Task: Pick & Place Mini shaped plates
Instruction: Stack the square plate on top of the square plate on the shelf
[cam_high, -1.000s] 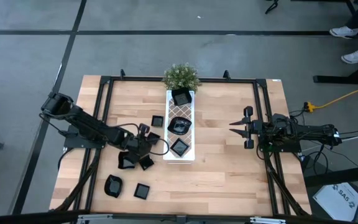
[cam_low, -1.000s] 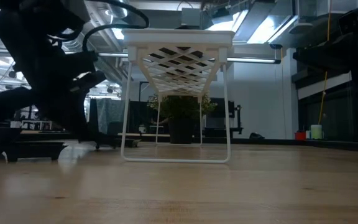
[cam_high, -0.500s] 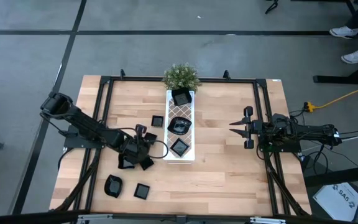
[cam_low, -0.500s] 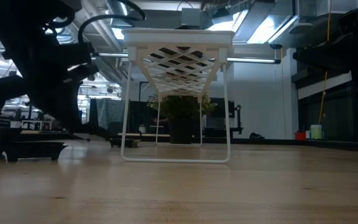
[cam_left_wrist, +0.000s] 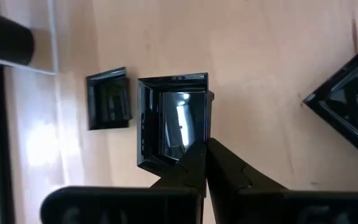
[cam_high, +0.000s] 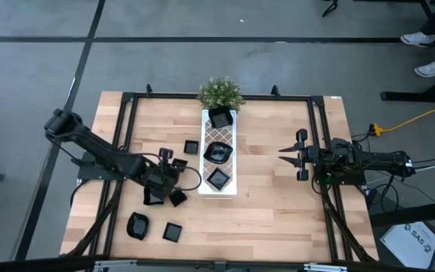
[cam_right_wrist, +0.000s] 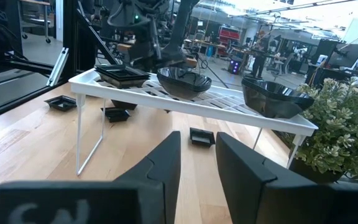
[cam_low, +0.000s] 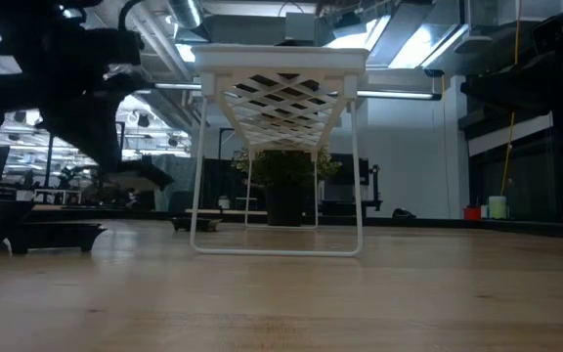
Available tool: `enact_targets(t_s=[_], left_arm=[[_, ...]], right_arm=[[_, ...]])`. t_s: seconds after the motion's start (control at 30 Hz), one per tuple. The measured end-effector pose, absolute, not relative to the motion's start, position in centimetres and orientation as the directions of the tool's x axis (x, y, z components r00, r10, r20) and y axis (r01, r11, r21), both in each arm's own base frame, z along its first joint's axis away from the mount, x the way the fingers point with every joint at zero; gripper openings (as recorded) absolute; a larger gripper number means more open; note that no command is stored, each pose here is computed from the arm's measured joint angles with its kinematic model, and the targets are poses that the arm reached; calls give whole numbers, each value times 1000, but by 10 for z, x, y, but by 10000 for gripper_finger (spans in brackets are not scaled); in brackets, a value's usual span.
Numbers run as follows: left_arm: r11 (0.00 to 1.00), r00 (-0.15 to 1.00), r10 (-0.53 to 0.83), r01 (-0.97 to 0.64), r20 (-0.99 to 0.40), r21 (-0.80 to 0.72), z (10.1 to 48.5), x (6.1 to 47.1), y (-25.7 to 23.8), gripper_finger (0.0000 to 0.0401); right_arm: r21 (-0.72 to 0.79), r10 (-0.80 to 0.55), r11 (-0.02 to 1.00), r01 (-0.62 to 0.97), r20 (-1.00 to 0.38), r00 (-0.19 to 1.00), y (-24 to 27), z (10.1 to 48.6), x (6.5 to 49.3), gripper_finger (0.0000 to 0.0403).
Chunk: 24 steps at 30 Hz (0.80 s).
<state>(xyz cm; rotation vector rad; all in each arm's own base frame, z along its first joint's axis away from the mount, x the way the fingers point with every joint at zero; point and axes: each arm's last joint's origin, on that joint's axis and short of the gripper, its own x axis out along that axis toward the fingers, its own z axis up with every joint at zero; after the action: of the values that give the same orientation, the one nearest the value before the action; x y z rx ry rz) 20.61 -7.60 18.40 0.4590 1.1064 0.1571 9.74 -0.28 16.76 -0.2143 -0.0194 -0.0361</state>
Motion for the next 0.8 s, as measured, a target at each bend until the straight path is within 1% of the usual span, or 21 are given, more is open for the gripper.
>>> enact_targets(t_s=[0.13, 0.47, 0.63, 0.8], left_arm=[[887, 460, 371, 81, -806, 455, 195, 205, -75, 2], [824, 528, 475, 14, -703, 567, 222, 206, -71, 3], [763, 557, 552, -37, -620, 646, 234, 208, -69, 3], [674, 575, 621, -45, -533, 737, 243, 212, -69, 2]], right_arm=[[-212, -34, 976, 38, 23, 999, -3, 167, 97, 102], [-212, -34, 976, 38, 23, 999, -3, 168, 97, 102], [-212, -34, 976, 38, 23, 999, -3, 168, 97, 102], [-212, -34, 976, 38, 22, 999, -3, 167, 97, 102]])
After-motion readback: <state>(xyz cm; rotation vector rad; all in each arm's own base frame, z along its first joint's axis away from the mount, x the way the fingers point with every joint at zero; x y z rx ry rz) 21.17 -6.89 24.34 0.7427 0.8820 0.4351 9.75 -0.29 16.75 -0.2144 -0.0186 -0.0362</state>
